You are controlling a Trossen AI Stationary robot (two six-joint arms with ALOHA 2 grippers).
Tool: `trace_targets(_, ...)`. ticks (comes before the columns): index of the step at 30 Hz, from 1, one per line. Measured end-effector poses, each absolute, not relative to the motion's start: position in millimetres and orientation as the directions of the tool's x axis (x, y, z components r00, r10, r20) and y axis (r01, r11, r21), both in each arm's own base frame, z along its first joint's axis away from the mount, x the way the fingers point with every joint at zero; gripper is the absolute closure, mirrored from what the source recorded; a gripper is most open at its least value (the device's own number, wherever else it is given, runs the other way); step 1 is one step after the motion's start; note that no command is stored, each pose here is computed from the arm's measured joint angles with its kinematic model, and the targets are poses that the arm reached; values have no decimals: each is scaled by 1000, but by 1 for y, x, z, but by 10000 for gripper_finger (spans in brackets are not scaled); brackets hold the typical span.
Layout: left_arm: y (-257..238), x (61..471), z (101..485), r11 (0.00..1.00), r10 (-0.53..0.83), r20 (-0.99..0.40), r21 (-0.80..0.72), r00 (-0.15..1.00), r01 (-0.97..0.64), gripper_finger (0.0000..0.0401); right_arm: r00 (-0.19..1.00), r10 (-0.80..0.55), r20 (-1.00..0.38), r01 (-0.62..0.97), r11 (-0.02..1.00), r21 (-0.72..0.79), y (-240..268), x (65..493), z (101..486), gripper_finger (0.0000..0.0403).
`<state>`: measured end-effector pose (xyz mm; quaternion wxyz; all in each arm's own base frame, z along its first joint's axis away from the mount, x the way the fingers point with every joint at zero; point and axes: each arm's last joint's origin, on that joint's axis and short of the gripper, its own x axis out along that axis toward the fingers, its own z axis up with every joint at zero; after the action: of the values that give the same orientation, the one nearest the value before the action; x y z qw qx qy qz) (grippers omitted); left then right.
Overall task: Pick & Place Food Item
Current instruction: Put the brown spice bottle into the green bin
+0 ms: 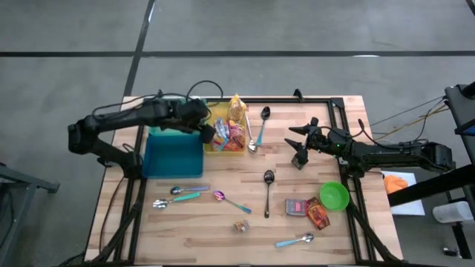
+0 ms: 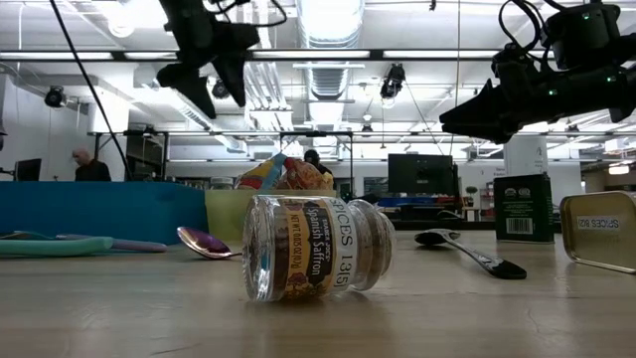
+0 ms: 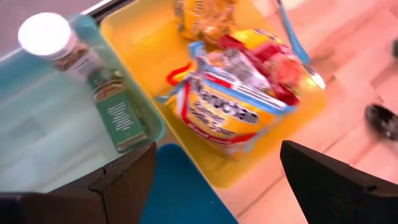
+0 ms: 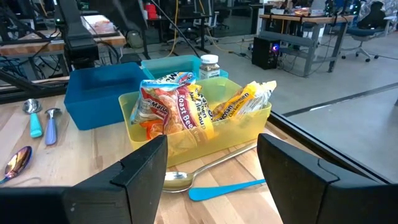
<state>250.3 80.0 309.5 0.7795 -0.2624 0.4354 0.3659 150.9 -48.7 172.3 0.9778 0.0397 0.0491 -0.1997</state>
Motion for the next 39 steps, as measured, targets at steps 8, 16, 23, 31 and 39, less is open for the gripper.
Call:
trace_targets(8, 58, 265, 303, 694, 290, -877, -83, 384, -715, 55, 915, -387, -112, 395, 917, 58, -49, 151, 172, 156)
trace_targets(16, 25, 290, 284, 756, 205, -894, -114, 399, -644, 55, 915, -387, -112, 394, 917, 58, -49, 151, 172, 156)
trace_targets(23, -30, 317, 266, 820, 104, -872, -197, 478, -538, 55, 916, -386, -112, 394, 917, 58, -49, 151, 172, 156)
trace_targets(31, -103, 334, 252, 884, 32, -784, -267, 619, -384, 55, 915, -387, -112, 395, 917, 58, -49, 151, 172, 156)
trace_targets(39, -150, 341, 242, 919, -5, -695, -286, 719, -271, 55, 915, -387, -112, 394, 917, 58, -49, 151, 172, 156)
